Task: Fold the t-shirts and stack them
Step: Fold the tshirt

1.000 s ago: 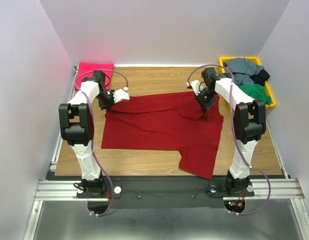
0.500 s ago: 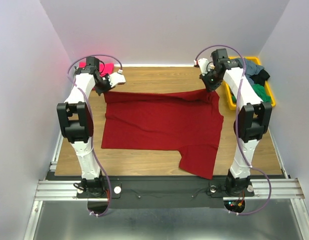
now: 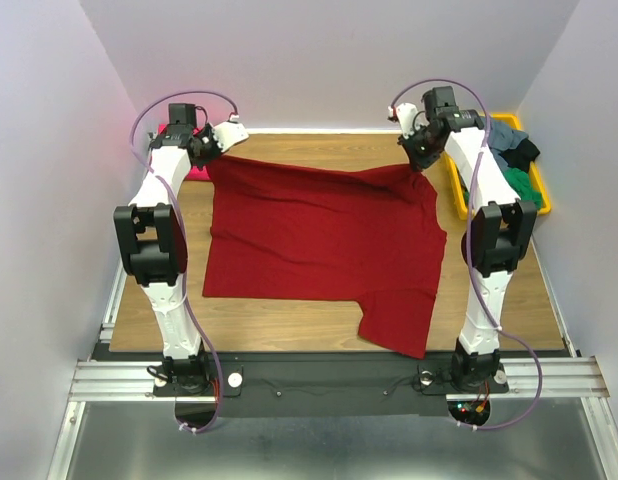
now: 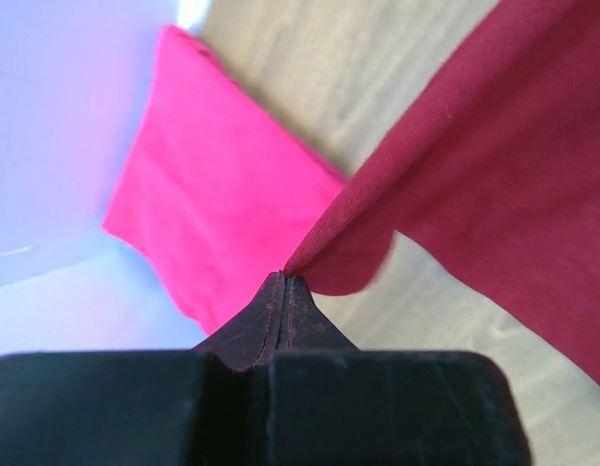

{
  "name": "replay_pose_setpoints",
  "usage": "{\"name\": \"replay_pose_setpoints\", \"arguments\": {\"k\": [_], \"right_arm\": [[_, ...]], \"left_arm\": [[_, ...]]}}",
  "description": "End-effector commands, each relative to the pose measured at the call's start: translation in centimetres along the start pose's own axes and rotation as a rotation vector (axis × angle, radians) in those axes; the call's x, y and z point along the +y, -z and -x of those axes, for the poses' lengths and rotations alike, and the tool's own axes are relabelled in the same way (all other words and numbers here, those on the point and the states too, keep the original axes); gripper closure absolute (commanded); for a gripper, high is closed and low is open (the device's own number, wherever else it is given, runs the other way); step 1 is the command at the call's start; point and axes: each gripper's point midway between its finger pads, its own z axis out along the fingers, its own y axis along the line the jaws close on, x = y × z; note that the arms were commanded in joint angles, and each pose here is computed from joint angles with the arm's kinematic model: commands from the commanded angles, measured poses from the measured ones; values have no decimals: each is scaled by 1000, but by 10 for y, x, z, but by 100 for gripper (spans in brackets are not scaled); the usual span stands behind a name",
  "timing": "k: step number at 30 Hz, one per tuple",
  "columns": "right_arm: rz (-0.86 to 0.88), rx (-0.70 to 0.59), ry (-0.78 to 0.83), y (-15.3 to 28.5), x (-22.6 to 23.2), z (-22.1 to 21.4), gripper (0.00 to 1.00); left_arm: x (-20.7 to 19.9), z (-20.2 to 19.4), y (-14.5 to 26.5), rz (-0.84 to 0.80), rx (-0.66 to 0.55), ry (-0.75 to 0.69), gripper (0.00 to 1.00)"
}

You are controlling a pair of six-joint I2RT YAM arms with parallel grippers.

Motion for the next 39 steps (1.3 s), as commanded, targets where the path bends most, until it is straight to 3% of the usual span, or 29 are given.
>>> {"name": "replay_pose_setpoints", "arguments": {"k": [1,11,27,39], "right_arm": [[-75,-82,-2,19,-20,25,99],[-15,-25,11,12,-3,-2,99],[3,-10,35,42,17,-22,99],[167,133,41,16,61,-85,99]], "left_arm": [[29,15,11,127,-33,1,100],[-3,3,7,58,-16,-23,100],[-49,-11,24,-17,-11,-39,100],[-104,-43,15,-182,54,-70,100]]}}
